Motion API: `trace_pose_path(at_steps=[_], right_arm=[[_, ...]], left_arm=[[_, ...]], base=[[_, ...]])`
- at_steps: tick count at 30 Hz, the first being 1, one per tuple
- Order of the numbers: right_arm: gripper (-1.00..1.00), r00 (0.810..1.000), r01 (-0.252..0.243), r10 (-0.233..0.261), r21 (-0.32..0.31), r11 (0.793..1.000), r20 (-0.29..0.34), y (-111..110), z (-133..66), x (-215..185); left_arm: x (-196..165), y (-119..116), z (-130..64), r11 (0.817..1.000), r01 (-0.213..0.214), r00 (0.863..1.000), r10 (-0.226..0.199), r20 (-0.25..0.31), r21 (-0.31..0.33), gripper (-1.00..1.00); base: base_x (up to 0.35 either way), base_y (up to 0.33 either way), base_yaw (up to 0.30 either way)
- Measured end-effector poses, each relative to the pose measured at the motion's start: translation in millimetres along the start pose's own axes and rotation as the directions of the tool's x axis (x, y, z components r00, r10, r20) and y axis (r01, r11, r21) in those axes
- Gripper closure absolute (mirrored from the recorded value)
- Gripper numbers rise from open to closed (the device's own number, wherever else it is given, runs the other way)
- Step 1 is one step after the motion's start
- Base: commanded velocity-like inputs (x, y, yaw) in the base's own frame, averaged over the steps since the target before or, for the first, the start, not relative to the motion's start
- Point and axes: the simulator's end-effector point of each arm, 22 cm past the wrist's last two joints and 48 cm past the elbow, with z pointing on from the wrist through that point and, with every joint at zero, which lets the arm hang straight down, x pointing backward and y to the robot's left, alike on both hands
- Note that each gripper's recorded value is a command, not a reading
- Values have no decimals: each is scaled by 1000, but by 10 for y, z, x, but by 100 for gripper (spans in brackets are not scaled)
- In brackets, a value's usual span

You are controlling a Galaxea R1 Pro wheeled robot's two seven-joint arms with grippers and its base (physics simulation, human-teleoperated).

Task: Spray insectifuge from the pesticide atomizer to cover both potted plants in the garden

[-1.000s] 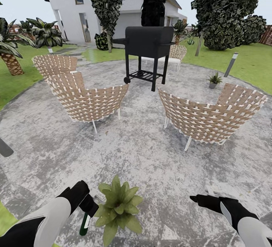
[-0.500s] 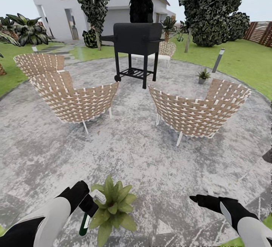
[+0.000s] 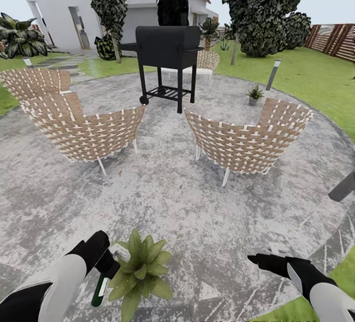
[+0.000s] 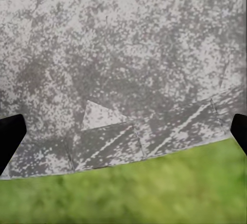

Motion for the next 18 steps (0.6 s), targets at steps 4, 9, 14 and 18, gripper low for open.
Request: trace_pose_path(at_steps=[4, 9, 14, 18], right_arm=[[-100, 1000, -1, 1, 1, 1000, -3, -4, 10, 14], [-100, 1000, -1, 1, 1, 1000, -4, -5, 12, 17], [-100, 1000, -1, 1, 1, 1000, -5, -5, 14, 21], [-100, 1000, -1, 1, 1, 1000, -7, -7, 20, 29]], left_arm=[[-41, 40, -20, 1000, 2, 1000, -2, 10, -9, 100], [-90, 104, -59, 1000, 5, 1000, -5, 24, -23, 100], [28, 291, -61, 999, 20, 1000, -19, 12, -43, 100], [95, 362, -48, 998, 25, 1000, -24, 3, -49, 100]], base=[[0, 0, -69], [0, 0, -7], [0, 0, 107], [0, 0, 216]])
